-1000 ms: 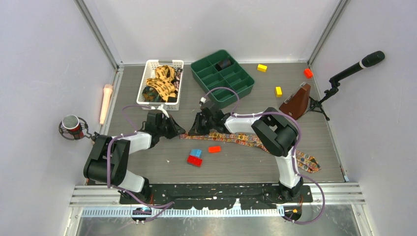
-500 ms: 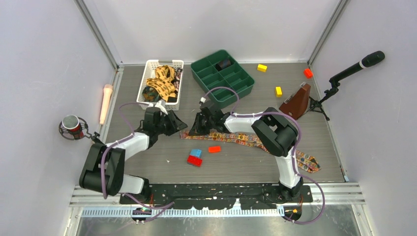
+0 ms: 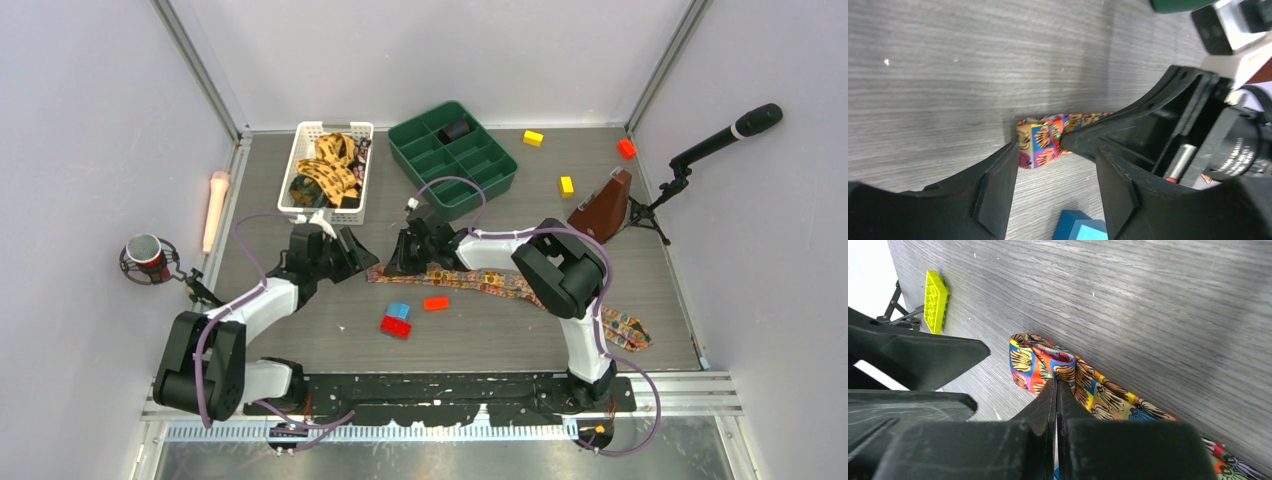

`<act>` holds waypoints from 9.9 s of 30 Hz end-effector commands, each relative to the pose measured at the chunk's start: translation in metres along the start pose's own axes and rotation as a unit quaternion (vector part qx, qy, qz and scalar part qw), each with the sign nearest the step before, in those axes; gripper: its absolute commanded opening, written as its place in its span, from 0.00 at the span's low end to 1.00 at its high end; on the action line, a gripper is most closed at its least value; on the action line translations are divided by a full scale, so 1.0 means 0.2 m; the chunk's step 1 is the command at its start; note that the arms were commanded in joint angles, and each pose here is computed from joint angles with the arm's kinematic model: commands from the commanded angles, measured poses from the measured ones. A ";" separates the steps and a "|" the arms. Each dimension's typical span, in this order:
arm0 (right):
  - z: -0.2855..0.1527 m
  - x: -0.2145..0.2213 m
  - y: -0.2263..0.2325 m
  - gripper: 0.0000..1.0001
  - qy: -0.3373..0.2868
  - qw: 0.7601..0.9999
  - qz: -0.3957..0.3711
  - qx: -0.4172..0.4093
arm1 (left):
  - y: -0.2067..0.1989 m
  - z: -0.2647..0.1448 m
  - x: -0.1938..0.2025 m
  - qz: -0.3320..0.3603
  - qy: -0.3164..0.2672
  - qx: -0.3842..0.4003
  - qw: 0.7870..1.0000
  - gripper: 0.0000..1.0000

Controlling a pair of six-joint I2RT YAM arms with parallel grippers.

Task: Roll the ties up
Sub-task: Roll the tie at the center of the board.

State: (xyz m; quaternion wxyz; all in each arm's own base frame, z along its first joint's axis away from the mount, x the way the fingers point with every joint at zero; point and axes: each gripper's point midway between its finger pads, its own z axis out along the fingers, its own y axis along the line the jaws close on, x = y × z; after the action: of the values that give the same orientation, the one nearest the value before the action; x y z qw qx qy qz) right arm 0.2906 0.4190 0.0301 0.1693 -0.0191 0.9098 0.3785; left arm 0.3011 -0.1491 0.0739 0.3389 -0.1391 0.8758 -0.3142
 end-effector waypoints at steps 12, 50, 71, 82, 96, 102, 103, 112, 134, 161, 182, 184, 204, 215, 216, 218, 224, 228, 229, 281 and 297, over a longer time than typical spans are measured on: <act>-0.03 -0.04 -0.05 0.00 -0.015 0.999 -0.005 0.037 | 0.09 0.02 0.10 0.017 -0.002 0.002 1.000 0.64; -0.03 0.00 -0.02 0.00 0.006 1.000 -0.015 0.011 | 0.01 0.10 0.07 0.034 0.005 0.051 0.998 0.11; -0.25 -0.13 0.11 0.15 -0.073 0.995 -0.057 -0.027 | 0.07 -0.01 0.02 0.088 0.039 -0.046 0.994 0.00; -0.34 -0.18 0.03 0.14 -0.108 0.992 -0.058 0.013 | 0.07 -0.06 -0.03 0.159 0.043 -0.131 0.978 0.00; -0.44 -0.21 -0.05 0.14 -0.143 0.987 -0.056 0.049 | 0.05 -0.09 -0.12 0.263 0.004 -0.248 0.932 0.00; -0.50 -0.23 -0.08 0.14 -0.158 0.984 -0.057 0.065 | 0.03 -0.09 -0.13 0.297 -0.007 -0.284 0.912 0.00; -0.50 -0.23 -0.08 0.13 -0.161 0.983 -0.056 0.067 | 0.02 -0.09 -0.13 0.302 -0.008 -0.289 0.909 0.00; -0.62 -0.25 -0.09 0.14 -0.182 0.979 -0.057 0.075 | 0.01 -0.06 -0.13 0.338 -0.013 -0.314 0.887 0.00; -0.93 -0.28 -0.09 0.14 -0.221 0.970 -0.050 0.084 | 0.01 0.02 -0.09 0.407 -0.014 -0.362 0.839 0.00; -0.96 -0.28 -0.10 0.14 -0.229 0.969 -0.041 0.083 | -0.10 0.11 0.07 0.459 0.004 -0.351 0.816 0.00; -0.94 -0.28 -0.13 0.14 -0.226 0.969 -0.035 0.091 | -0.12 0.21 0.21 0.439 0.038 -0.310 0.842 0.27; -0.94 -0.28 -0.14 0.14 -0.225 0.969 -0.034 0.091 | -0.12 0.21 0.22 0.438 0.038 -0.308 0.844 0.33; -0.92 -0.27 -0.13 0.14 -0.218 0.971 -0.036 0.089 | -0.11 0.21 0.20 0.439 0.029 -0.317 0.840 0.24; -0.90 -0.27 -0.13 0.13 -0.211 0.973 -0.037 0.088 | -0.06 0.22 0.17 0.433 0.029 -0.330 0.838 0.21; -0.90 -0.27 -0.14 0.14 -0.211 0.973 -0.036 0.089 | -0.05 0.21 0.17 0.431 0.030 -0.332 0.838 0.20; -0.89 -0.27 -0.14 0.14 -0.210 0.973 -0.036 0.089 | -0.03 0.21 0.16 0.429 0.031 -0.335 0.838 0.20; -0.89 -0.26 -0.14 0.14 -0.208 0.973 -0.036 0.090 | 0.01 0.20 0.15 0.422 0.033 -0.342 0.839 0.20; -0.89 -0.27 -0.14 0.14 -0.208 0.973 -0.035 0.090 | 0.03 0.19 0.15 0.418 0.035 -0.348 0.839 0.19; -0.88 -0.26 -0.14 0.14 -0.207 0.973 -0.035 0.091 | 0.04 0.19 0.15 0.417 0.035 -0.348 0.839 0.19; -0.81 -0.25 -0.13 0.13 -0.186 0.979 -0.032 0.079 | -0.15 0.14 0.08 0.256 0.060 -0.151 0.953 0.39; -0.63 -0.24 0.00 0.10 -0.137 0.990 -0.040 0.009 | -0.34 -0.09 -0.23 0.236 -0.029 -0.076 0.968 0.42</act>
State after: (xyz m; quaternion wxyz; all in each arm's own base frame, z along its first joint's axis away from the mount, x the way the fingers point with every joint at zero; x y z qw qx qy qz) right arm 0.2834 0.2925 0.0986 0.2926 0.0152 0.9106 0.2915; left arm 0.3075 -0.1810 0.1179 0.3739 0.0622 0.9177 -0.1185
